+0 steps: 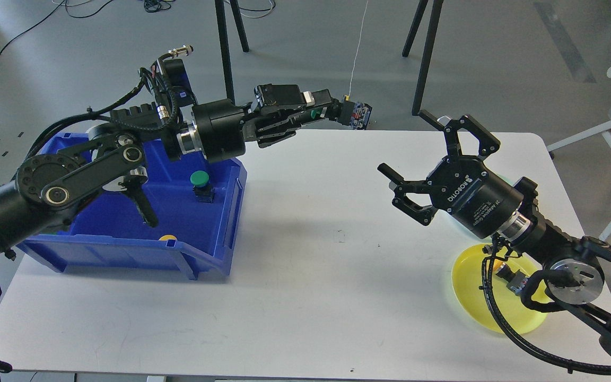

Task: Pass button and place on color plate
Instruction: 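Grasp the green-topped button with the right gripper from the left gripper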

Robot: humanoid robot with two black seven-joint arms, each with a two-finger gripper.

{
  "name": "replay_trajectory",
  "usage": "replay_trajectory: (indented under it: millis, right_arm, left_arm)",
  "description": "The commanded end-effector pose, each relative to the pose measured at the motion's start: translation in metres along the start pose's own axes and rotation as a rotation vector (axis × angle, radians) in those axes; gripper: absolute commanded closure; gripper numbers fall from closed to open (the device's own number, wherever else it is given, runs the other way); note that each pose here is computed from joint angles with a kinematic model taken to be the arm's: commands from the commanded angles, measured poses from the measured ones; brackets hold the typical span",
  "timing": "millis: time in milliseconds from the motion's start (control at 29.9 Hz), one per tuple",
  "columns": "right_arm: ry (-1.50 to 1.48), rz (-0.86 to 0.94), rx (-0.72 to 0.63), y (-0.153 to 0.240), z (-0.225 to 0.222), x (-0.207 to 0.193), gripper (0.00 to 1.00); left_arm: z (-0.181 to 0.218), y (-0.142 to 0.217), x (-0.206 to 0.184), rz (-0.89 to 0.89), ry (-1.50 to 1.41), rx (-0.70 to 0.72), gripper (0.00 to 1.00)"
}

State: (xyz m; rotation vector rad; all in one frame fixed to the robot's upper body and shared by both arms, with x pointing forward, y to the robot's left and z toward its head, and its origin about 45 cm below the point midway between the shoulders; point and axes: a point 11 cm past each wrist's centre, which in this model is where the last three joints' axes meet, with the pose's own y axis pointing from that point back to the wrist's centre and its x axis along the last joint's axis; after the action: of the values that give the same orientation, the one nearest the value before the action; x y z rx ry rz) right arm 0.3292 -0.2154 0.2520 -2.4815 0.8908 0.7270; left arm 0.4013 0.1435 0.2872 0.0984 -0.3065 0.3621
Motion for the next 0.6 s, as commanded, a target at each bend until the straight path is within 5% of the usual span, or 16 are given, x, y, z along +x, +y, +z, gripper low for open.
replay_trajectory:
  millis: [0,368,569]
  right_arm:
    - [-0.008,0.008,0.020,-0.009,-0.005,0.005,0.03]
    - [0.003,-0.062,-0.034,-0.047,0.009,-0.006,0.04]
    - [0.003,-0.055,-0.032,-0.052,0.011,-0.004,0.13]
  left_arm:
    - [0.000,0.000,0.000,0.000,-0.001,0.001,0.94]
    - [-0.001,-0.001,-0.001,-0.004,0.001,0.001,0.94]
    - [-0.001,-0.001,-0.001,-0.004,0.001,0.001,0.94]
